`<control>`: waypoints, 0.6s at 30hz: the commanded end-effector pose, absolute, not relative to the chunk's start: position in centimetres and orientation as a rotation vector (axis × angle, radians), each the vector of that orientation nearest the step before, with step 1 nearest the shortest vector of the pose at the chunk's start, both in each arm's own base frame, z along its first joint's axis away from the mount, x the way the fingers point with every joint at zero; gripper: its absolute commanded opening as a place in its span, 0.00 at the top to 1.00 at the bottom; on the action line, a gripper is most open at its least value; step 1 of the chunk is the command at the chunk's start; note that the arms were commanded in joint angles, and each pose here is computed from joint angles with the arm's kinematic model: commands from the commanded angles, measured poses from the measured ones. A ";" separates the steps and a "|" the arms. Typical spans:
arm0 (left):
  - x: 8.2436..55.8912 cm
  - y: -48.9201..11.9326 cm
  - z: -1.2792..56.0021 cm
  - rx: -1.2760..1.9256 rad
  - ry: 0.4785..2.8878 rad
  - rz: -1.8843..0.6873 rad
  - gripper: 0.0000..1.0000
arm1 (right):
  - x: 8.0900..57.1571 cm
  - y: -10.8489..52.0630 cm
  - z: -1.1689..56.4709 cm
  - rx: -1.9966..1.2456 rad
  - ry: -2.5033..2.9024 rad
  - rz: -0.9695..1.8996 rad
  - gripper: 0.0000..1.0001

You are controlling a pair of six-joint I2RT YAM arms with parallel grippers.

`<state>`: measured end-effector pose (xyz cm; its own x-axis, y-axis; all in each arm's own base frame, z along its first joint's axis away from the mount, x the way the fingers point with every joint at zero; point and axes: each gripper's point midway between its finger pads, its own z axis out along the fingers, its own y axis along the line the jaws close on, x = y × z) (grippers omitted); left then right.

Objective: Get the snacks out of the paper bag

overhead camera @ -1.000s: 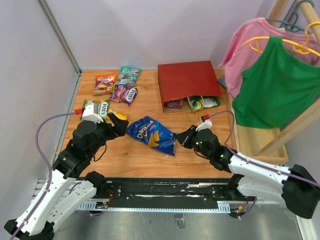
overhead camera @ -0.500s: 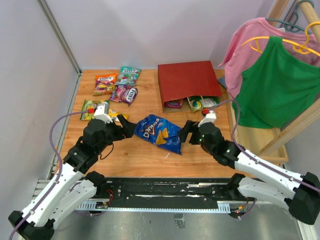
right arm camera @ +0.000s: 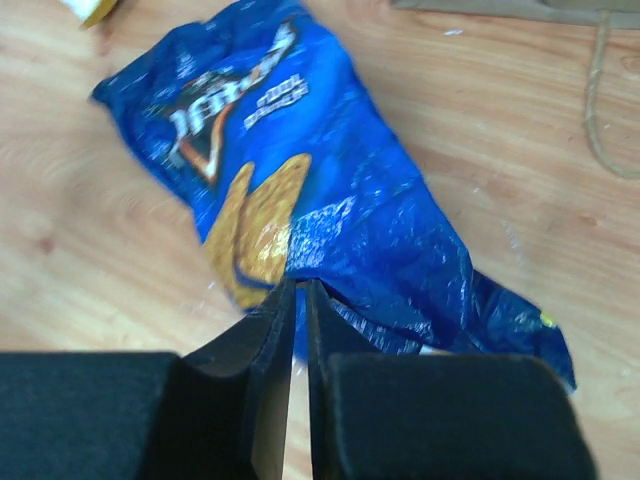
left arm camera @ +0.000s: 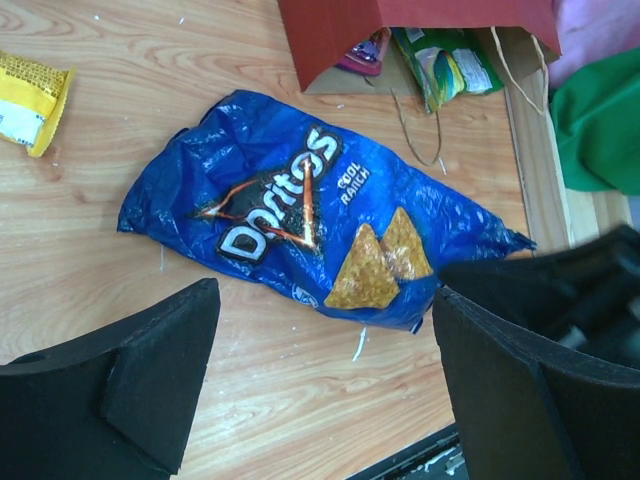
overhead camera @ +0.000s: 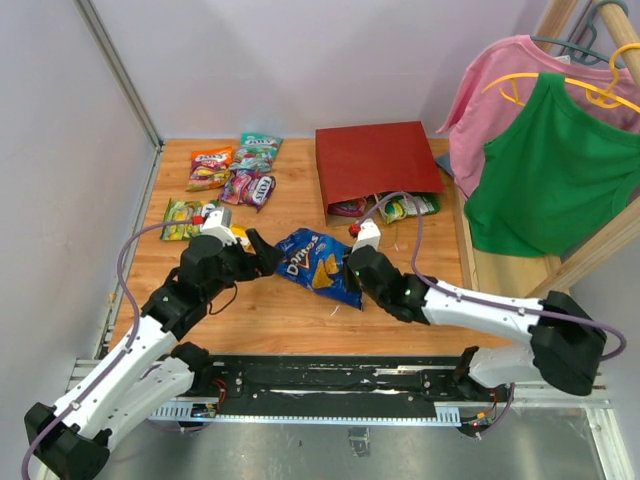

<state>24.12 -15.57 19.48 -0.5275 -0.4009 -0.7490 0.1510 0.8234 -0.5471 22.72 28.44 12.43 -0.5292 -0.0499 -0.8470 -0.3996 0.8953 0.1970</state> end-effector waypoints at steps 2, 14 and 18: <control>23.9 -15.4 20.2 -0.199 1.969 -0.730 0.09 | 28.0 28.1 11.3 -0.225 2.134 0.504 0.91; 23.8 -15.6 19.8 -0.199 1.976 -0.739 0.09 | 27.3 26.4 0.8 -0.146 2.427 0.550 0.98; 24.0 -16.1 19.2 -0.190 1.986 -0.759 0.09 | 23.7 27.2 -1.2 -0.235 2.474 0.523 0.99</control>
